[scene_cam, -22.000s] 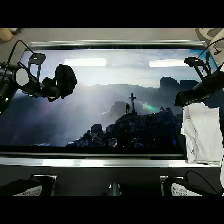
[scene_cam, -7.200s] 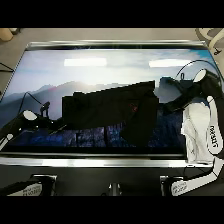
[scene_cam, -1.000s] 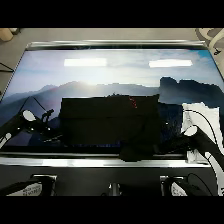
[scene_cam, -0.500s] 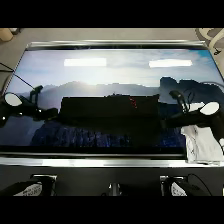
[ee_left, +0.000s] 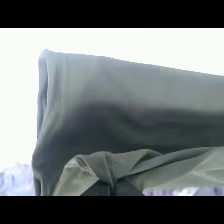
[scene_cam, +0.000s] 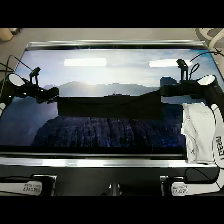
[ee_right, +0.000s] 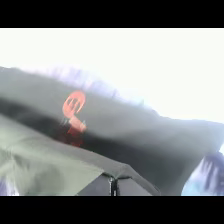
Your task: Fold the shirts.
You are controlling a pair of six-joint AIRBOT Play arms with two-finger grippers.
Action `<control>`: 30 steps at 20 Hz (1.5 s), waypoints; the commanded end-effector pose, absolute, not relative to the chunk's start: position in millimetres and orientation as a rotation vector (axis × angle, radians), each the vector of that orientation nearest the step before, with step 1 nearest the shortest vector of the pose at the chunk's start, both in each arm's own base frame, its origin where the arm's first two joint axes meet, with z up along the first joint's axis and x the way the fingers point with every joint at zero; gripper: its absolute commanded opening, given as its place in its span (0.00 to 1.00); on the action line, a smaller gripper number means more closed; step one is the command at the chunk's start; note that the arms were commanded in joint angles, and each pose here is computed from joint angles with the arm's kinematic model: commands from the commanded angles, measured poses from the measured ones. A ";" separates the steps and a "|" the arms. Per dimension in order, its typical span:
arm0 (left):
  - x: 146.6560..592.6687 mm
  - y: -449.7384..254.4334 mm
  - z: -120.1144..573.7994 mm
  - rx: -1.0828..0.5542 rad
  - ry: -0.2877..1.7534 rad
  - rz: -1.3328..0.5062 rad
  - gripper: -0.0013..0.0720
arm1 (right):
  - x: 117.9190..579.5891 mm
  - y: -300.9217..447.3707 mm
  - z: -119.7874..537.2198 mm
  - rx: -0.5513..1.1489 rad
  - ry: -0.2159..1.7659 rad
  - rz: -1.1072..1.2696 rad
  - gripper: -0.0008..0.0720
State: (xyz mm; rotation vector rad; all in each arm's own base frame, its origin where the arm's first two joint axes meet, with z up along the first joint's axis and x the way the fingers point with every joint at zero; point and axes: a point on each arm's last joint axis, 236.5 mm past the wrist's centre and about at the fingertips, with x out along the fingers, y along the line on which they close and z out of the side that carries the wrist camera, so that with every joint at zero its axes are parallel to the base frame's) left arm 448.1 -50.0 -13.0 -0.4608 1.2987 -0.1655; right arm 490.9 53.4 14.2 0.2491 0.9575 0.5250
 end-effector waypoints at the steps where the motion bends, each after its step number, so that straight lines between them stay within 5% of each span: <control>1: 456.9 -49.5 -53.7 -0.498 1.379 -0.142 0.05 | 510.6 55.7 -29.2 0.269 1.019 0.494 0.04; 3: 451.0 -50.7 -76.0 -0.545 1.445 -0.106 0.05 | 502.6 65.6 -55.0 0.245 1.092 0.503 0.04; 4: 450.0 -50.8 -83.4 -0.579 1.464 -0.075 0.13 | 501.1 72.4 -59.7 0.237 1.103 0.515 0.08; 5: 449.6 -50.1 -85.5 -0.593 1.470 -0.062 0.35 | 501.1 74.7 -59.3 0.221 1.098 0.527 0.27; 6: 450.3 -47.6 -82.5 -0.587 1.465 -0.067 0.71 | 499.7 75.8 -55.1 0.194 1.087 0.551 0.62; 7: 452.7 -42.3 -75.8 -0.572 1.452 -0.081 0.95 | 494.0 70.8 -50.9 0.152 1.094 0.578 0.92; 12: 465.1 -11.8 -16.5 -0.530 1.357 -0.112 0.96 | 426.0 3.2 -73.0 0.106 1.393 0.533 0.99; 16: 463.0 -34.5 24.2 -0.476 1.287 -0.164 0.95 | 431.9 33.3 -87.5 0.217 1.386 0.600 0.99; 20: 454.0 -91.7 50.7 -0.384 1.256 -0.277 0.95 | 441.8 59.8 -111.5 0.275 1.409 0.558 0.98; 21: 450.4 -108.4 50.9 -0.361 1.263 -0.309 0.95 | 444.1 66.4 -113.7 0.287 1.410 0.546 0.84; 23: 448.8 -141.8 47.3 -0.322 1.259 -0.363 0.91 | 447.7 78.7 -102.6 0.320 1.384 0.572 0.06; 24: 454.1 -164.0 45.5 -0.310 1.228 -0.393 0.61 | 452.5 85.3 -87.6 0.352 1.343 0.599 0.04; 25: 461.7 -192.3 45.2 -0.314 1.182 -0.433 0.12 | 458.5 92.5 -67.6 0.355 1.283 0.639 0.04; 30: 463.9 -348.4 8.4 -0.591 1.139 -0.580 0.05 | 461.8 99.3 65.2 0.254 1.021 0.676 0.04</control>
